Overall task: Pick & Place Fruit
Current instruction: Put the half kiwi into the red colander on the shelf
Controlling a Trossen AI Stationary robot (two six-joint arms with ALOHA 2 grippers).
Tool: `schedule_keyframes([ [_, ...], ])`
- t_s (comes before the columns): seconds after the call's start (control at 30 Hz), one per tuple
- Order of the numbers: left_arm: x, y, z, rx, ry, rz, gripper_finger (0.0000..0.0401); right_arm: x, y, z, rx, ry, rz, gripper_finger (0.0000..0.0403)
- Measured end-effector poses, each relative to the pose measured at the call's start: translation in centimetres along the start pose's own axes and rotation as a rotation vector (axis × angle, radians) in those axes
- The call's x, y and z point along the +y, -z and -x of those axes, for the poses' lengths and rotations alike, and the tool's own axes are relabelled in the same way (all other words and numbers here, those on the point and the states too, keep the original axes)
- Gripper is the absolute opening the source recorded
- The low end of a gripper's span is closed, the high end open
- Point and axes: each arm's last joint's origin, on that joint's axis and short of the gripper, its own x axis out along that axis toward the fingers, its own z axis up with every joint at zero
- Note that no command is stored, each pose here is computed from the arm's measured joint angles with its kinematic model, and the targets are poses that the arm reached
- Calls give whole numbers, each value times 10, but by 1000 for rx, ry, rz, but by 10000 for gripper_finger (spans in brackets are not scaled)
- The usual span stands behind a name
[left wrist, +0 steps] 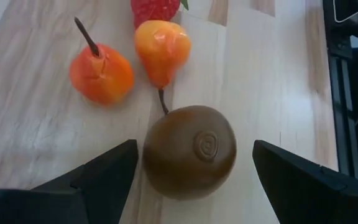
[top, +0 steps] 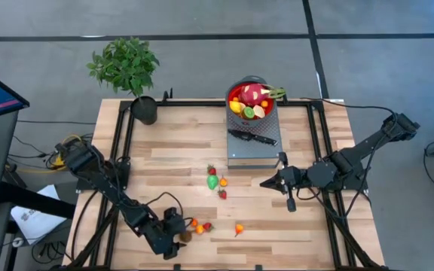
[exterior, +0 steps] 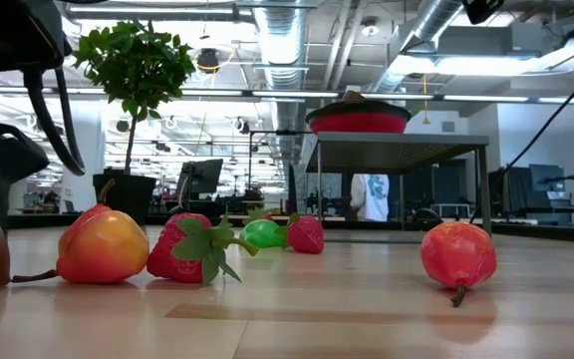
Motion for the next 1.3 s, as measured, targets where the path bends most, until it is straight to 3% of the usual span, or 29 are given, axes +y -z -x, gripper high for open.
schedule_keyframes([
  [0.7,17,2,-1,21,-175,-61,244,0,0,0,1,0,1,0],
  [1.03,23,-3,-3,29,-195,-43,249,0,0,0,1,0,0,0],
  [1.3,23,-8,6,27,-172,-29,230,0,0,0,1,0,0,0],
])
